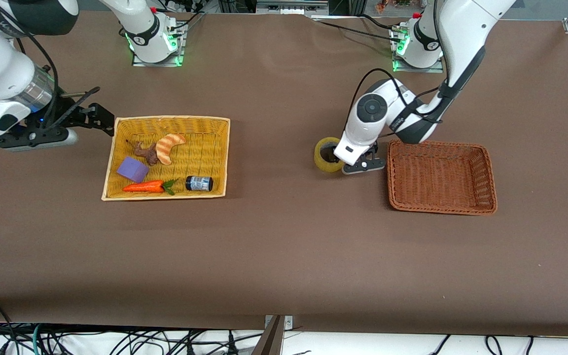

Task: Transfer tape with both arms
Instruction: 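Grasp the tape roll with the left gripper while the right gripper retracts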

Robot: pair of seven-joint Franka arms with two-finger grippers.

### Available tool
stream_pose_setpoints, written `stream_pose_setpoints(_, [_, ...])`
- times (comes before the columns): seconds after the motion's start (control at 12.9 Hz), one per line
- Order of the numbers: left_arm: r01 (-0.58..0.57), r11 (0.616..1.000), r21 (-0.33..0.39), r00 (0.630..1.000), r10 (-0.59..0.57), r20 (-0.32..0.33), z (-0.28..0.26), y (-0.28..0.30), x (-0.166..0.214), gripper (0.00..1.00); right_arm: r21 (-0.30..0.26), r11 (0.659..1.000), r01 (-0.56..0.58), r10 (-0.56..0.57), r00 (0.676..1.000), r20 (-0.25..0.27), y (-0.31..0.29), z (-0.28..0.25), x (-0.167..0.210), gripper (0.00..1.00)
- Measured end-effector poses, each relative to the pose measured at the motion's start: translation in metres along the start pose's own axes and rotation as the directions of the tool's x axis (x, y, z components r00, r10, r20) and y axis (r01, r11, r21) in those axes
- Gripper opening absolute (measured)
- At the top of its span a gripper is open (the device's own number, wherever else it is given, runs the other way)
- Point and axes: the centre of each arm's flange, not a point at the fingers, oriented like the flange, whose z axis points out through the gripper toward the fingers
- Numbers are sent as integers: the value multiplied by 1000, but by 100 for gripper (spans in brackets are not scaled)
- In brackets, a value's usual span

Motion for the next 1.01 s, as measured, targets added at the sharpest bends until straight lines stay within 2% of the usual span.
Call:
stream_pose_setpoints(0.23, [5,1000,24,998,-4,-63,15,10,-11,97,0,1000,-5,5,1000,0,3,-4,0,100])
stream_pose_setpoints(0.31, [2,1000,28,998,0,-70,20,11,-13,90,0,1000,-14,14,1000,4,8,-4,0,100])
stream_pose_setpoints(0.47, [0,1000,29,998,2,-69,23,10,-12,64,-1,999,-34,34,999,27,16,-4,-3,100])
stream_pose_setpoints(0.54, [3,1000,28,998,-1,-70,22,9,-11,59,-1,999,-40,40,999,30,18,-4,-3,100])
stream_pose_setpoints(0.78, [9,1000,28,998,-7,-70,23,8,-9,66,-1,999,-44,44,999,22,19,-9,-2,100])
stream_pose_setpoints(1.01, [23,999,25,997,-21,-70,22,9,-11,69,-2,999,-45,45,999,10,20,-12,6,100])
